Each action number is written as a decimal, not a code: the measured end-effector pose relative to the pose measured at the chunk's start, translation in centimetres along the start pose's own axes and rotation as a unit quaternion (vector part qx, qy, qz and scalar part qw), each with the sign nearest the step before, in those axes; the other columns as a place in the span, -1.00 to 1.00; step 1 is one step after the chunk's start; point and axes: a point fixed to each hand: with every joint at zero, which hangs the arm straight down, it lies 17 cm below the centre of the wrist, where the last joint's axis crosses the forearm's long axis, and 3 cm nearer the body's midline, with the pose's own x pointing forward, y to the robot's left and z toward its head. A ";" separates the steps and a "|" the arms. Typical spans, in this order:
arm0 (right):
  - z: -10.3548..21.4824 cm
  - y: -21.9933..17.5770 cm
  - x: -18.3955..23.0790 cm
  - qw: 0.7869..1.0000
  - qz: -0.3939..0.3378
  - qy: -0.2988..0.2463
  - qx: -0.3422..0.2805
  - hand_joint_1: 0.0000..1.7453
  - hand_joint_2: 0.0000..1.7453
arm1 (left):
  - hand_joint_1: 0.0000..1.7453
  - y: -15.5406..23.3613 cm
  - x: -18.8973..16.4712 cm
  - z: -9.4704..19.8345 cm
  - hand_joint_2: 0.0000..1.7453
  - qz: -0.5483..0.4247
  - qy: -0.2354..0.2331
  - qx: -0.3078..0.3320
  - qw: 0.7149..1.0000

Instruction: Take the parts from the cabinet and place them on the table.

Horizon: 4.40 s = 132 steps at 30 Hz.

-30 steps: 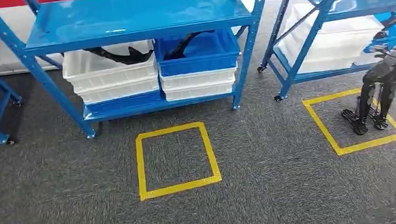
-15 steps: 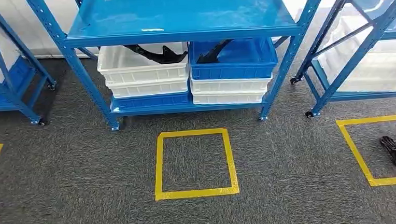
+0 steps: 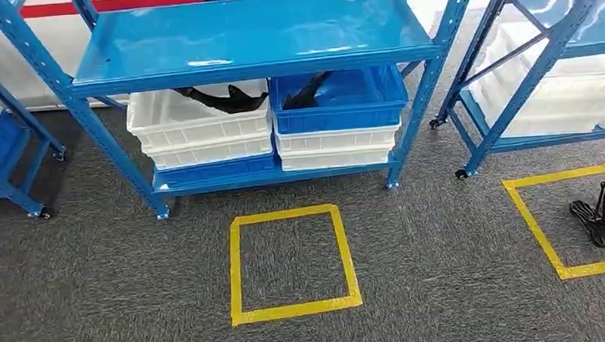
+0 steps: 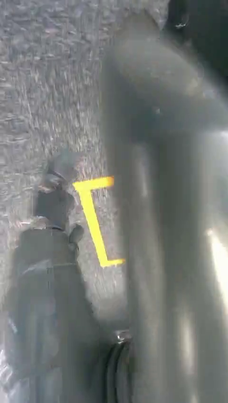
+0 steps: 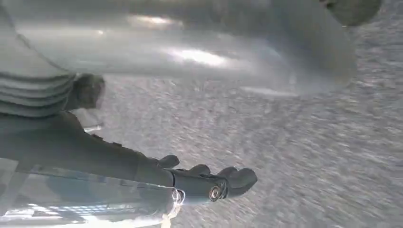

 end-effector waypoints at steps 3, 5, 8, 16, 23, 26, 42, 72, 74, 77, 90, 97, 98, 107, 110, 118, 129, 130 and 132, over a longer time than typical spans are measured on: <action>0.0 0.0 0.0 1.000 -0.009 0.000 -0.002 -1.00 -1.00 | -1.00 -0.3 0.1 0.0 -1.00 -0.001 -0.007 -0.006 1.000; 0.0 0.0 0.1 1.000 -0.013 -0.001 -0.003 -1.00 -1.00 | -1.00 -0.4 0.5 0.1 -1.00 -0.002 -0.012 -0.008 1.000; 0.0 -0.1 0.2 1.000 -0.017 -0.002 -0.004 -1.00 -1.00 | -1.00 -0.7 0.8 0.2 -1.00 -0.003 -0.019 -0.016 1.000; 0.0 -0.3 0.9 1.000 -0.020 -0.006 -0.006 -1.00 -1.00 | -1.00 -1.1 0.7 0.2 -1.00 -0.004 -0.021 -0.023 1.000; 0.1 0.0 0.5 1.000 -0.020 -0.004 -0.004 -1.00 -1.00 | -1.00 -1.1 1.3 0.3 -1.00 -0.007 -0.029 -0.024 0.999; 0.2 0.3 0.3 1.000 -0.020 -0.003 -0.002 -1.00 -1.00 | -1.00 -1.1 1.1 0.2 -1.00 -0.007 -0.028 -0.024 0.999; 0.2 0.4 0.3 1.000 -0.020 -0.003 -0.001 -1.00 -1.00 | -1.00 -1.0 1.1 0.2 -1.00 -0.007 -0.028 -0.024 0.999; 0.4 1.5 0.8 0.999 -0.030 -0.012 0.032 -1.00 -1.00 | -1.00 -0.3 0.6 0.1 1.00 -0.017 0.002 -0.003 1.000; 0.4 1.5 1.0 0.999 -0.025 -0.015 0.033 -1.00 -1.00 | -1.00 -0.3 0.5 0.1 1.00 -0.017 0.003 -0.002 1.000; 0.5 1.6 1.2 0.999 -0.022 -0.018 0.032 -1.00 -1.00 | -1.00 -0.2 0.5 0.1 1.00 -0.017 0.004 -0.001 1.000; 0.5 1.6 1.3 0.999 -0.017 -0.021 0.031 -1.00 -1.00 | -1.00 -0.5 1.1 0.2 1.00 -0.016 0.000 -0.004 1.000; 0.5 1.5 1.5 0.999 -0.014 -0.026 0.030 -1.00 -1.00 | -1.00 -0.5 0.6 0.2 -1.00 -0.016 0.006 -0.003 1.000; 0.5 1.5 1.5 0.999 -0.014 -0.026 0.031 -1.00 -1.00 | -1.00 -0.5 0.6 0.2 -1.00 -0.016 0.006 -0.003 1.000; 0.5 1.6 1.6 0.999 -0.010 -0.027 0.033 -1.00 -1.00 | -1.00 -0.6 0.6 0.2 -1.00 -0.016 0.007 -0.004 1.000; 0.5 1.5 1.7 0.999 -0.010 -0.028 0.032 -1.00 -1.00 | -1.00 -0.5 0.5 0.2 -1.00 -0.016 0.008 -0.004 1.000; 0.5 1.7 1.4 0.999 -0.007 -0.025 0.034 -1.00 -1.00 | -1.00 -0.7 0.2 0.2 -1.00 -0.016 0.011 -0.005 1.000; 0.4 1.5 1.3 0.999 -0.021 -0.016 0.038 -1.00 -1.00 | -1.00 -1.0 -0.1 0.3 -1.00 -0.018 0.016 -0.007 1.000; 0.4 1.6 1.2 0.999 -0.022 -0.015 0.039 -1.00 -1.00 | -1.00 -0.9 -0.2 0.2 -1.00 -0.017 0.016 -0.007 1.000; 0.5 1.8 1.2 0.999 -0.022 -0.014 0.041 -1.00 -1.00 | -1.00 -0.9 -0.2 0.2 1.00 -0.017 0.016 -0.006 1.000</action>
